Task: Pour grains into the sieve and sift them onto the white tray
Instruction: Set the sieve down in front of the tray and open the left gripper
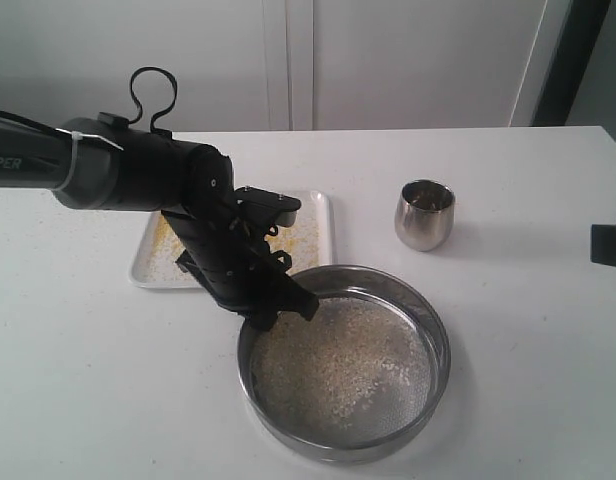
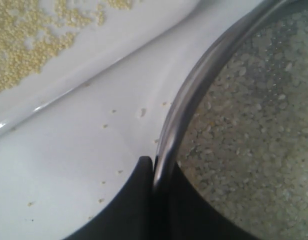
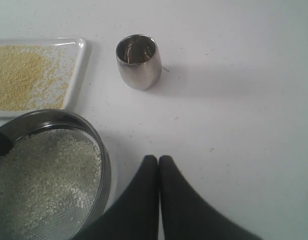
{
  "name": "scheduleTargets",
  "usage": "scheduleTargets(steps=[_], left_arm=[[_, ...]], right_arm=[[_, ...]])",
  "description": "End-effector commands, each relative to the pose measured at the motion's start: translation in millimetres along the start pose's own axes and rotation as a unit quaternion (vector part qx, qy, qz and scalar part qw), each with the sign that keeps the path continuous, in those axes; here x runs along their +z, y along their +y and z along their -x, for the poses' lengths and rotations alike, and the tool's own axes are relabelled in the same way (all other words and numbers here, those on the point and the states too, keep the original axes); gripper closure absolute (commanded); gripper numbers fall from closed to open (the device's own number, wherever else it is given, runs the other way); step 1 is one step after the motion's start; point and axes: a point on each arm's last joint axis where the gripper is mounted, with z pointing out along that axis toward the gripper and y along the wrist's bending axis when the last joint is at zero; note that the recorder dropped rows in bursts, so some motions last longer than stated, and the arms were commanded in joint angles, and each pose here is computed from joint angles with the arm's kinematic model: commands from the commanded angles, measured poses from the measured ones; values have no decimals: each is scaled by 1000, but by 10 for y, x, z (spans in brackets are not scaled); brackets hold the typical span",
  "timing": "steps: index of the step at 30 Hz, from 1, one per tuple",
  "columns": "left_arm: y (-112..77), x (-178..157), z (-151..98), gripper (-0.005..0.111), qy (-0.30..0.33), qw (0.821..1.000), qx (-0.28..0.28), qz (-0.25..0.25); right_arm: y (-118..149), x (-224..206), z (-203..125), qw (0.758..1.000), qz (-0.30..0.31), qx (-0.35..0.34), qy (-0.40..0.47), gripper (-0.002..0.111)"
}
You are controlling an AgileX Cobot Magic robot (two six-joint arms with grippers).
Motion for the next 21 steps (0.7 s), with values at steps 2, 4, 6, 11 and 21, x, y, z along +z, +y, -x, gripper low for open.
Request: scheduleTargets(steps=[2,4,6,11,21], left_arm=[[-33,-45,51,107,-23,1000,-10,-9],[-33,-45,52,107,-24,1000,-10,-9],[-33,-45,52,107,-24,1000,-10,-9],[-34,-45,49,107,-21,1000,-10,-9],[-35,-44,33,107,-13,1000,-9,-10]], right_arm=[[-14,-8,0,1000,-4,-4,-6,108],[-14,-8,0,1000,-4,-4,-6,108],[-14,-8,0,1000,-4,-4,-6,108],[-14,-8,0,1000,-4,-4,-6,108],[-14,-8,0,1000,-4,-4,-6,108]])
